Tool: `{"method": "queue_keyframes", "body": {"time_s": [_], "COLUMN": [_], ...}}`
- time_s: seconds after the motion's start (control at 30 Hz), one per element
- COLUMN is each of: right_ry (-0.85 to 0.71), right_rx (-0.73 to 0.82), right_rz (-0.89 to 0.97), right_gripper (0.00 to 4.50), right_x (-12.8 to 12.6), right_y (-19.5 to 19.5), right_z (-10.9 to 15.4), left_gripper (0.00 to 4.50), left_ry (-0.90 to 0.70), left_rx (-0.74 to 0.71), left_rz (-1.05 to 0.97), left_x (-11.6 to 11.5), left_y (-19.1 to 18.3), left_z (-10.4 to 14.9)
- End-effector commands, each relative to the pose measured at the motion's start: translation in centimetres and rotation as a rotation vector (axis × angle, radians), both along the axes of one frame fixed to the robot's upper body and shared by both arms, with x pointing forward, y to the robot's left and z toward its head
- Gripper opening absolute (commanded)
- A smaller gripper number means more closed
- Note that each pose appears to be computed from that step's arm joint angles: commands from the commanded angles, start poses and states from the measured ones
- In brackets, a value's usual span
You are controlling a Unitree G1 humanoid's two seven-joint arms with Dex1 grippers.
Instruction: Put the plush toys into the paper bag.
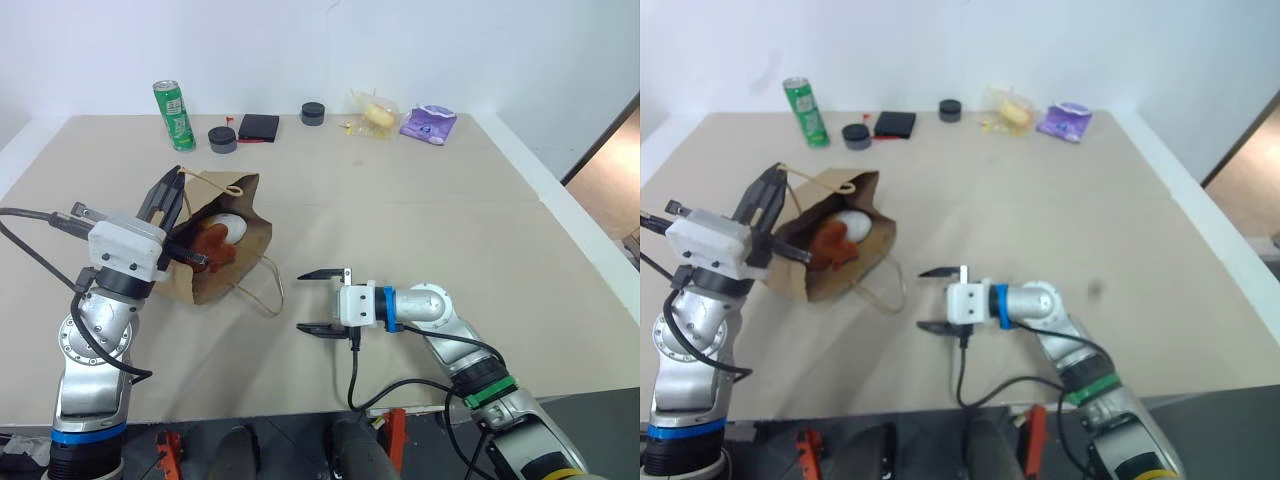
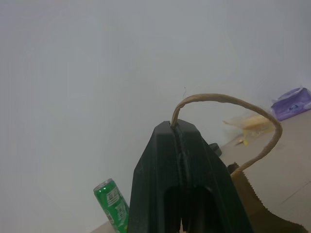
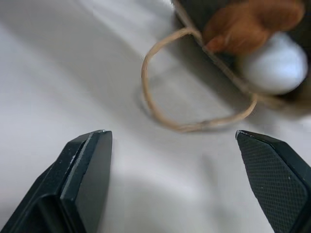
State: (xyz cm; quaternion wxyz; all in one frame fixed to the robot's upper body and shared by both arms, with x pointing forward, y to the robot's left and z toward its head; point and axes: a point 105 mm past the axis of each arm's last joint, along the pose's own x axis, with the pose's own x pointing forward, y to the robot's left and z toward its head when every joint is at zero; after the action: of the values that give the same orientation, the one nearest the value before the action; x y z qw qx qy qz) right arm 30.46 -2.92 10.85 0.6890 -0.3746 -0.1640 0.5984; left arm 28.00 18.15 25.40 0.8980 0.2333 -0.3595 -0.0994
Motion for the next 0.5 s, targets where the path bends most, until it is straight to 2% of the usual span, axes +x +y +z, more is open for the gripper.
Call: {"method": "queue_keyframes", "body": {"time_s": [0.03, 0.2, 0.27, 0.37, 0.5], "right_ry": [-0.107, -0.096, -0.135, -0.213, -0.244], "right_rx": [0.026, 0.033, 0.040, 0.062, 0.078], "right_rz": [0.034, 0.049, 0.019, -0.045, -0.092], "right_gripper": [4.39, 4.39, 4.39, 3.54, 1.57], "right_x": [-0.4, -0.5, 0.2, 1.6, 2.6], "right_y": [2.0, 3.9, 4.3, 3.9, 3.2], "right_z": [-0.1, -0.9, -0.6, 0.3, 0.8], "left_gripper": [0.00, 0.00, 0.00, 0.00, 0.00], "left_ry": [-0.032, -0.025, -0.023, -0.023, -0.020], "left_rx": [0.007, 0.007, 0.008, 0.009, 0.006], "left_rz": [-0.004, -0.005, -0.005, -0.001, 0.003], "left_x": [-0.4, -0.3, -0.3, -0.4, -0.4], "left_y": [0.1, 0.1, 0.1, 0.1, 0.2], "left_z": [1.0, 0.9, 0.9, 1.0, 0.9]}}
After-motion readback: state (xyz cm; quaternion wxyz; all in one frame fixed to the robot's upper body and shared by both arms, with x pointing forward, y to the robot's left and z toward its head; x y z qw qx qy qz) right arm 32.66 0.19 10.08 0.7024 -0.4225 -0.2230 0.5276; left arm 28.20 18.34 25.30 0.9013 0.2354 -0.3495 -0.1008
